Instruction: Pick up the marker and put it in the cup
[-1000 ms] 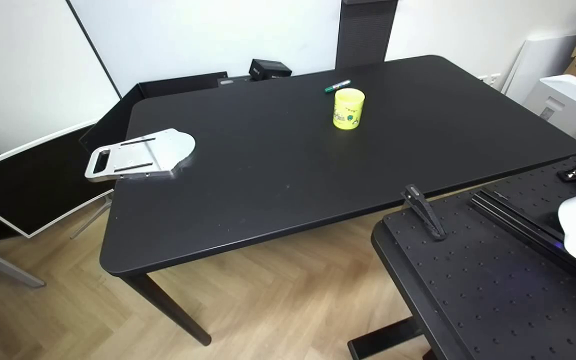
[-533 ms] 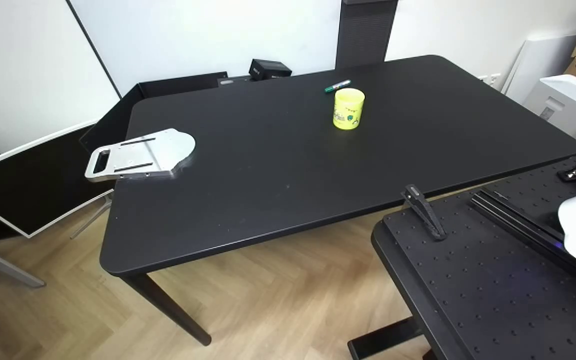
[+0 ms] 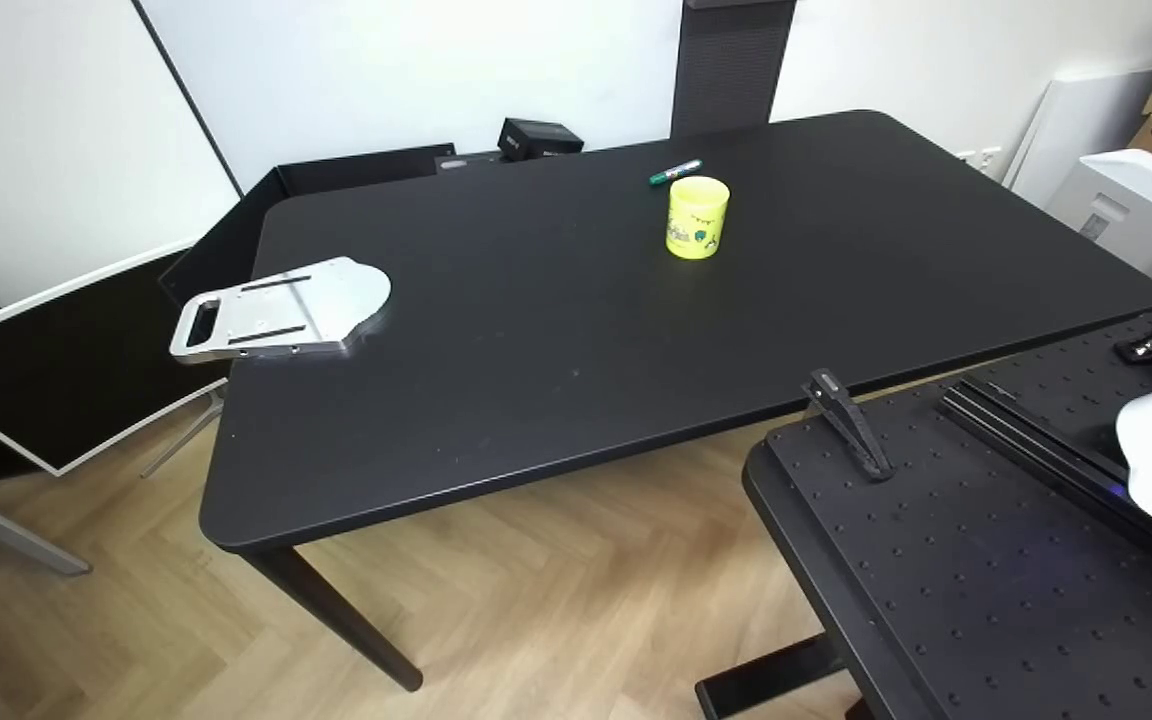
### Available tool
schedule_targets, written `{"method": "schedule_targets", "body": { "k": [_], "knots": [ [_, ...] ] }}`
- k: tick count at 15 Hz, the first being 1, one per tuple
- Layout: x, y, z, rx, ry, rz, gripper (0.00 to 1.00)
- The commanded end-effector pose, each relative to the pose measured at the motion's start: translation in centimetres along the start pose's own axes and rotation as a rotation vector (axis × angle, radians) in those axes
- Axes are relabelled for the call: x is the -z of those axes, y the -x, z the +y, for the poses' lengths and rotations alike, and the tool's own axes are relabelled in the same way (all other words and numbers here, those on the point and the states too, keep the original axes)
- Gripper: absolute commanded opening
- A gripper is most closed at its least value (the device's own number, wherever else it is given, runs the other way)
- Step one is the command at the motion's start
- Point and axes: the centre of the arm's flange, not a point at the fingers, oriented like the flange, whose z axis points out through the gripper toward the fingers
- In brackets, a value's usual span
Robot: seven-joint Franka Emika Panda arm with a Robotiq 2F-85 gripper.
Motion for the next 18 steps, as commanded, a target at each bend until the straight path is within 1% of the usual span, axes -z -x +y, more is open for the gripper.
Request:
{"method": "schedule_targets", "body": {
  "k": [1, 2, 3, 4, 5, 8, 10, 13, 16, 18],
  "knots": [
    [2.5, -2.7, 0.0, 0.048, -0.028, 0.048, 1.0],
    [3.1, -3.0, 0.2, 0.056, -0.021, 0.067, 1.0],
    [3.9, -3.8, 0.9, 0.047, 0.022, 0.089, 1.0],
    [3.7, -4.6, 0.0, 0.037, 0.037, 0.116, 1.0],
    [3.8, -5.3, -0.1, 0.028, 0.047, 0.14, 1.0],
    [3.6, -7.0, -0.2, 0.031, 0.041, 0.212, 1.0],
    [3.7, -8.1, 0.9, 0.033, 0.034, 0.258, 1.0],
    [3.8, -9.8, 2.2, 0.02, 0.05, 0.326, 1.0],
    [3.7, -11.6, 3.4, 0.005, 0.068, 0.373, 1.0],
    [3.3, -12.8, 4.1, -0.013, 0.077, 0.387, 1.0]
  ]
}}
